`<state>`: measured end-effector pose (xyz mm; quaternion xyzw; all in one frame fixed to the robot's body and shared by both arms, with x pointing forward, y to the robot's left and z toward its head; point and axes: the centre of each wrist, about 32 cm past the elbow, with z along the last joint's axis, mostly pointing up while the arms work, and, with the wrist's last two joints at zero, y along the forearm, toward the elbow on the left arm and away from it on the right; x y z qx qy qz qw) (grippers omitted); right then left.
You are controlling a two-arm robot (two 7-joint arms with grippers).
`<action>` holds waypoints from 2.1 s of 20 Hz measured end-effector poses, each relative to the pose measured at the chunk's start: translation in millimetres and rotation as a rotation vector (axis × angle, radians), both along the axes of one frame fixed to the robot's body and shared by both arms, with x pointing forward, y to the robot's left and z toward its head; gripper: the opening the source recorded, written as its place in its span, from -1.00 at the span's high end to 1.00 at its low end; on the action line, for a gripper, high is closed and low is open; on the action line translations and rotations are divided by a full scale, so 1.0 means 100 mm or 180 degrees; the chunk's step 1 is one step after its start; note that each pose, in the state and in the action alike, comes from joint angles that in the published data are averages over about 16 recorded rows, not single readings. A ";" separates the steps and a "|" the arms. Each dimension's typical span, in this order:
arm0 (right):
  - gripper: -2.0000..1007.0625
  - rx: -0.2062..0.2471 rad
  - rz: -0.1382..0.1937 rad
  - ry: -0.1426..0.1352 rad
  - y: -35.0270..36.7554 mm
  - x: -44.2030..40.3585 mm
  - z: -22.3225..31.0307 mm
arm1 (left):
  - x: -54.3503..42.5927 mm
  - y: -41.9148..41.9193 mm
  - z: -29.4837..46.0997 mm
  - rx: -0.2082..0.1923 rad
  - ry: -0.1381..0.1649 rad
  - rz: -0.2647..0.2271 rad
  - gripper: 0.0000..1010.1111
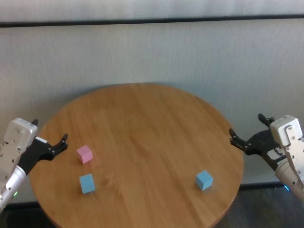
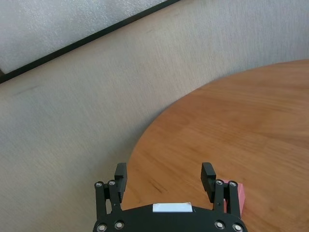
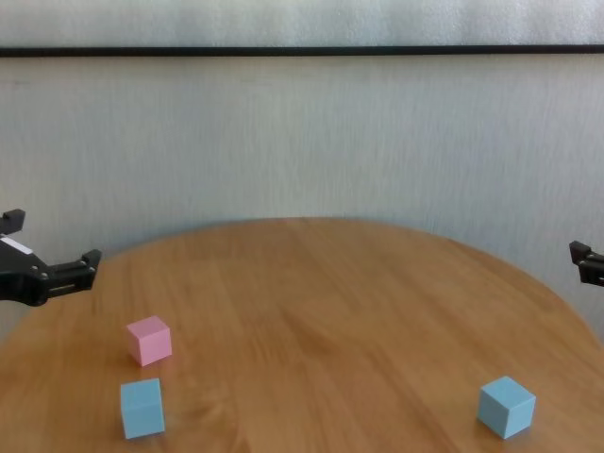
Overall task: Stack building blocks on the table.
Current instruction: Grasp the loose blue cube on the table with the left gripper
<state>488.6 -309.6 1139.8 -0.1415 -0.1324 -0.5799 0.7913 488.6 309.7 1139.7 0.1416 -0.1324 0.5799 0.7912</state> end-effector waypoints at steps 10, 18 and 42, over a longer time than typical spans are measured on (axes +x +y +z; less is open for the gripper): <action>-1.00 0.0000 0.0000 0.0000 0.000 0.000 0.000 | 0.000 0.000 0.000 0.0000 0.0000 0.0000 -0.98; -1.00 0.0000 0.0000 0.0000 0.000 0.000 0.000 | 0.000 0.000 0.000 0.0000 0.0000 0.0000 -0.98; -1.00 0.0000 0.0000 0.0000 0.000 0.000 0.000 | 0.000 0.000 0.000 0.0000 0.0000 0.0000 -0.98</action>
